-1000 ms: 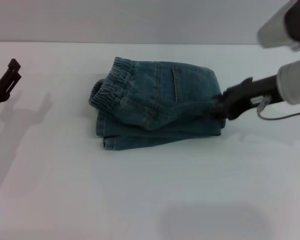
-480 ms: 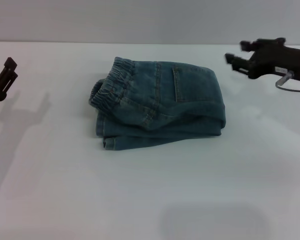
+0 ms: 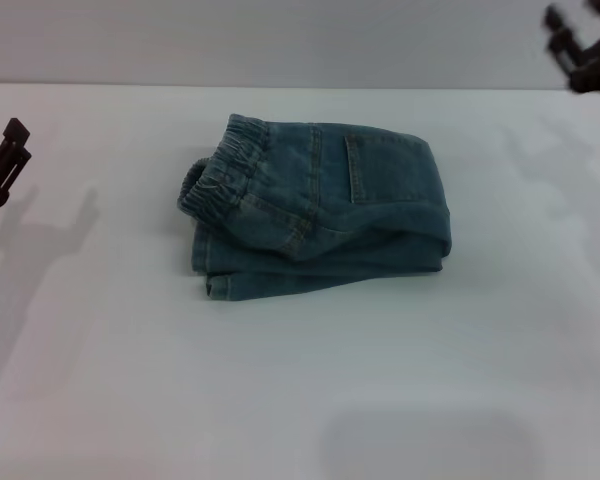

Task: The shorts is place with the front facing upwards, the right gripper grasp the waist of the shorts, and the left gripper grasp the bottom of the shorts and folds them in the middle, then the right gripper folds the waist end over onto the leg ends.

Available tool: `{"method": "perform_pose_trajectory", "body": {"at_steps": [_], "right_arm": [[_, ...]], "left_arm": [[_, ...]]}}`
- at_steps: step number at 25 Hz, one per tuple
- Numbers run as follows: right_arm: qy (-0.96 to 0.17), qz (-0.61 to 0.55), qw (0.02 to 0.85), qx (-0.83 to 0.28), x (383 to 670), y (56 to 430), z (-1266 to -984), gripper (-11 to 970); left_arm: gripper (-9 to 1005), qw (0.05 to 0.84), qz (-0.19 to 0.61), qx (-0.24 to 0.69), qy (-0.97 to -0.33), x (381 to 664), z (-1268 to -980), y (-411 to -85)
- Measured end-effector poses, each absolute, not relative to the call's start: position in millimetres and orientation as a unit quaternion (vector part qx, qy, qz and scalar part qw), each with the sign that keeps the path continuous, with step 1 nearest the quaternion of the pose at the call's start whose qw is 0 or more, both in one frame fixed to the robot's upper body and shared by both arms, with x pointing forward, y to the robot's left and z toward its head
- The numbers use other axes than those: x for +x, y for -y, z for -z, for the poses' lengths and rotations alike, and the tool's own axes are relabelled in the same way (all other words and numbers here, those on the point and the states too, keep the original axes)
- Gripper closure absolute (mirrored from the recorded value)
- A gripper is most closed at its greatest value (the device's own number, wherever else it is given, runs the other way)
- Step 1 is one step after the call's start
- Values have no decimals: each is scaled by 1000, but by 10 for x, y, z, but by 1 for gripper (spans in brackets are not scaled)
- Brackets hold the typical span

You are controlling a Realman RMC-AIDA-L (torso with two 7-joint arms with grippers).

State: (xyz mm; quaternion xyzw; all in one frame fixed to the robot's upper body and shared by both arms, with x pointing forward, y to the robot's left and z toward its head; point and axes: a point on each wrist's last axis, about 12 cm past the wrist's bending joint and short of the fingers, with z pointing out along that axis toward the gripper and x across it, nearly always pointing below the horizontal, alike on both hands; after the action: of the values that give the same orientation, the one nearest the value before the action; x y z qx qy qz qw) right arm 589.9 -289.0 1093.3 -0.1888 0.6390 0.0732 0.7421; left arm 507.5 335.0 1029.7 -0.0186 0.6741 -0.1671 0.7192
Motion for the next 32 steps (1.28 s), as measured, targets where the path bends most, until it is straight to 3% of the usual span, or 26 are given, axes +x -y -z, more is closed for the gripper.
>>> {"method": "perform_pose_trajectory", "body": {"at_steps": [5,32], "right_arm": [[-594,-44,786,-165,5762,2966,-10898,509],[-603,-57,780,-155,5760,2900,-10817,510]], "left_arm": [[167,720,171,-21,-672,5057,-10291,-3336],[167,726,197,-31,-658,5019,-10293,-3228]]}}
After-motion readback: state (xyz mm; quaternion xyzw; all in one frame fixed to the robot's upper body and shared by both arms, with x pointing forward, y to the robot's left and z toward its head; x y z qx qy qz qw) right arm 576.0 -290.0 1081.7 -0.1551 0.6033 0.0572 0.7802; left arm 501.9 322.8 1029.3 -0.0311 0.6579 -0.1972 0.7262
